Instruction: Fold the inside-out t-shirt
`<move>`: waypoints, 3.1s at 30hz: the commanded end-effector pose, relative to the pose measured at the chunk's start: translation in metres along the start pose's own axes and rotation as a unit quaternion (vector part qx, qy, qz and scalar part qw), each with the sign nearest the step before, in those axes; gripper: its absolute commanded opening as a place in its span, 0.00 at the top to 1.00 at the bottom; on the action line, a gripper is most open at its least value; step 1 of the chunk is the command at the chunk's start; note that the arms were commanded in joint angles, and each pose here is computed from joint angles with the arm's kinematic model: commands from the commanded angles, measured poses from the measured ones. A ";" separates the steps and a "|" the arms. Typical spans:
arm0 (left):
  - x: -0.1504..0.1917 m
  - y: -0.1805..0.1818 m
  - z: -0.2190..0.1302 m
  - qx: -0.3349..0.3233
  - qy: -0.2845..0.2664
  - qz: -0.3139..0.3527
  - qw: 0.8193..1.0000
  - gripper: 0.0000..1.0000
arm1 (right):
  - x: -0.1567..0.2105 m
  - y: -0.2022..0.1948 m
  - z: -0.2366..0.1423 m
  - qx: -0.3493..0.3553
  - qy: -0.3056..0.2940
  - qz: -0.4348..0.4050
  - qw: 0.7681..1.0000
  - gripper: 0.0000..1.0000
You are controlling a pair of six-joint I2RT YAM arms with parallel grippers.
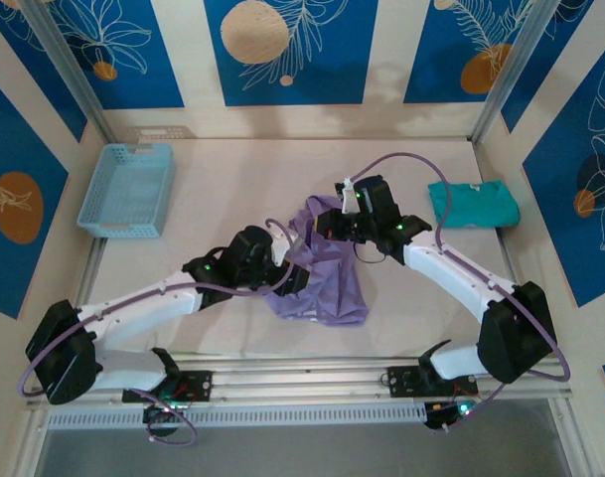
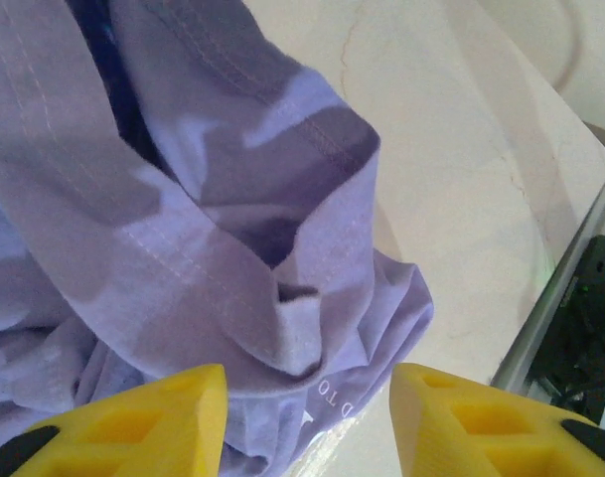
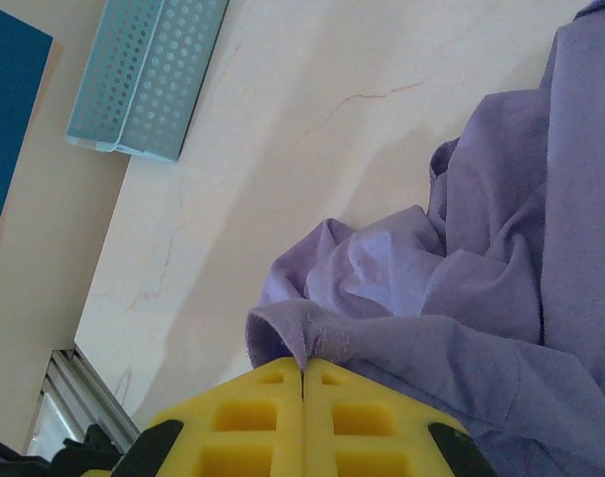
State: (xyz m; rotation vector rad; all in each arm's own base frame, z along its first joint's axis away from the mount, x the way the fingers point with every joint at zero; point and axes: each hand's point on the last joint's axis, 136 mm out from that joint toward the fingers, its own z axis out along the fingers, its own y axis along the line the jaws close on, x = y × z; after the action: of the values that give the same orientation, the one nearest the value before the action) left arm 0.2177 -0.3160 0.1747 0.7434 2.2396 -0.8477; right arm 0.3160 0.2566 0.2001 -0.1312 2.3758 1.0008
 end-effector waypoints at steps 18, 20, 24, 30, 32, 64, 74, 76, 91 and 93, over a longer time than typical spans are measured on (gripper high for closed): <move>-0.006 -0.004 0.030 -0.022 0.038 0.055 0.998 0.50 | -0.003 0.006 -0.001 -0.017 -0.001 -0.009 1.000 1.00; -0.005 -0.003 0.031 -0.026 0.040 0.054 0.997 0.54 | -0.003 0.005 -0.001 -0.016 -0.001 -0.009 1.000 1.00; -0.004 -0.001 0.030 -0.032 0.043 0.056 0.997 0.66 | -0.003 0.004 -0.002 -0.015 -0.003 -0.009 1.000 1.00; -0.017 0.005 0.007 -0.057 0.012 0.064 0.996 0.91 | -0.011 0.005 -0.011 -0.011 -0.012 -0.013 1.000 1.00; -0.029 0.003 -0.011 -0.055 -0.017 0.065 0.996 0.93 | -0.017 0.008 -0.020 -0.012 -0.022 -0.019 1.000 1.00; -0.030 0.145 -0.232 -0.385 -0.092 -0.060 0.916 1.00 | 0.054 0.075 -0.038 -0.096 0.050 -0.155 0.982 0.65; -0.016 0.162 -0.224 -0.379 -0.094 -0.101 0.915 1.00 | 0.023 -0.079 0.003 0.138 0.053 -0.070 0.986 0.50; -0.019 0.160 -0.221 -0.369 -0.098 -0.102 0.919 1.00 | 0.023 -0.095 0.013 0.158 0.065 -0.066 0.983 0.49; -0.026 0.157 -0.205 -0.335 -0.103 -0.103 0.931 1.00 | 0.028 -0.166 0.055 0.149 0.136 0.079 0.976 0.68; -0.030 0.156 -0.203 -0.328 -0.108 -0.105 0.933 1.00 | 0.024 -0.163 0.055 0.135 0.126 0.084 0.979 0.85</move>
State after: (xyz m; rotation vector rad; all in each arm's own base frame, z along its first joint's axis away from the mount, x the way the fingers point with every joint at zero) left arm 0.2670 -0.0744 0.2533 0.1138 2.2449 -0.1548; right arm 0.3657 0.1653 0.0392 0.0543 2.8068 0.6048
